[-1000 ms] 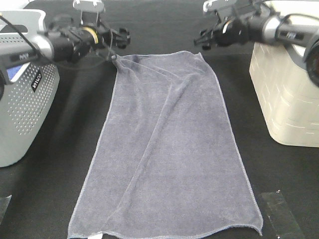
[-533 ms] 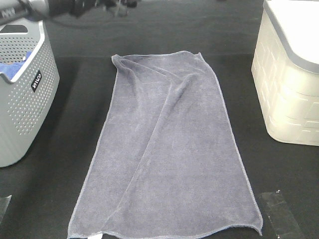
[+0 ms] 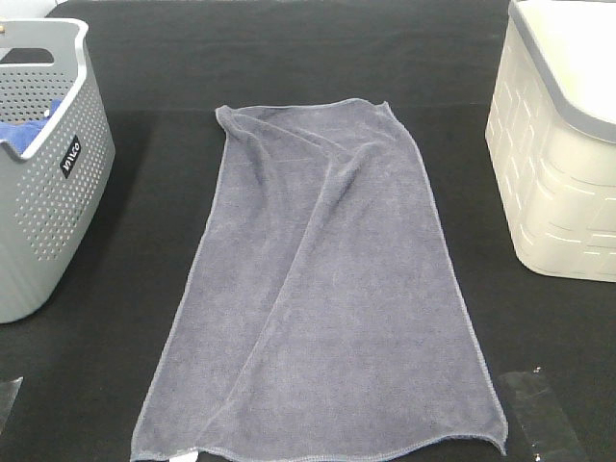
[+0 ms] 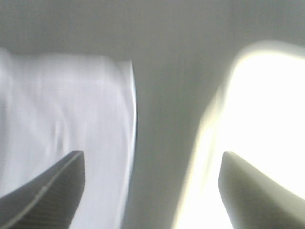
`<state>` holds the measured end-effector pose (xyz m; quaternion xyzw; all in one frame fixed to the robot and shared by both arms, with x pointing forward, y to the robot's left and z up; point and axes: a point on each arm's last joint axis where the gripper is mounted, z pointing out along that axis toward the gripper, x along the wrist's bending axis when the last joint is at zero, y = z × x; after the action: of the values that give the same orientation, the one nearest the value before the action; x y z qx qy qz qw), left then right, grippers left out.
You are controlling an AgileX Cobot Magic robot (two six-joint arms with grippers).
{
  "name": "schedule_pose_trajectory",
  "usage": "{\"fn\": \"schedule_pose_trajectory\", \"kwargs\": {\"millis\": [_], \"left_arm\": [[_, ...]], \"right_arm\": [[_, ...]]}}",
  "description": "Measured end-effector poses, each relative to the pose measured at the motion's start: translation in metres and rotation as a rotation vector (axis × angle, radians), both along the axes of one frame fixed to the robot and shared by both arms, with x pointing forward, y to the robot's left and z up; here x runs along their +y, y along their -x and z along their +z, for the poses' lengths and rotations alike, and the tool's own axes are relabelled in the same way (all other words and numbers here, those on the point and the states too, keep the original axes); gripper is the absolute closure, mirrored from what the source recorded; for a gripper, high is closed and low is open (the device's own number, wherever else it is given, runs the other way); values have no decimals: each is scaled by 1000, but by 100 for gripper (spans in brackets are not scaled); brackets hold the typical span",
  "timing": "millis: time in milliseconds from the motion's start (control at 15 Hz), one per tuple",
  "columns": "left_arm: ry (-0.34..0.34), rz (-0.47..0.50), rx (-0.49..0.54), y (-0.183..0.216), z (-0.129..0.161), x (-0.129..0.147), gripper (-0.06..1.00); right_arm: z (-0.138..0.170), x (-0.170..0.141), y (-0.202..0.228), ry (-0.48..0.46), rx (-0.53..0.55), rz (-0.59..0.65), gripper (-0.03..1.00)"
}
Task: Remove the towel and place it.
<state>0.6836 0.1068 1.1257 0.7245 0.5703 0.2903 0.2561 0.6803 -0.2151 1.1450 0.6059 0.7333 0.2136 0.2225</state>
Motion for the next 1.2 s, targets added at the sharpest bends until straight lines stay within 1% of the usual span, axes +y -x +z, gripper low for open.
{"fn": "schedule_pose_trajectory", "kwargs": {"millis": [67,133,200,267,400,467,533,667,800,933,1133,1200], "left_arm": [[-27,-7,75,15,7,0,12],[-22,-22,95,26,17,0,12],[18,-45,97,35,29,-3,12],[78,-69,93,46,43,-3,12],[177,-123,84,71,72,0,12],[204,-140,83,85,82,5,12],[207,-144,88,98,88,11,12],[173,-133,138,127,83,28,12],[149,-112,200,160,70,46,12],[129,-93,262,197,53,66,12],[108,-76,318,253,27,97,12],[98,-73,335,270,15,107,12]], "right_arm": [[6,-2,11,9,52,-6,24],[16,-4,19,6,50,-7,24],[27,-5,30,-9,39,-1,24],[37,-6,43,-28,34,8,24],[47,-10,73,-48,49,20,24],[53,-13,92,-56,54,23,24],[54,-16,113,-61,67,26,24],[50,-23,151,-69,103,29,24],[45,-30,192,-80,122,33,24],[26,-36,230,-84,171,36,24],[-11,-47,288,-76,227,40,24],[-22,-51,306,-72,231,46,24]]}}
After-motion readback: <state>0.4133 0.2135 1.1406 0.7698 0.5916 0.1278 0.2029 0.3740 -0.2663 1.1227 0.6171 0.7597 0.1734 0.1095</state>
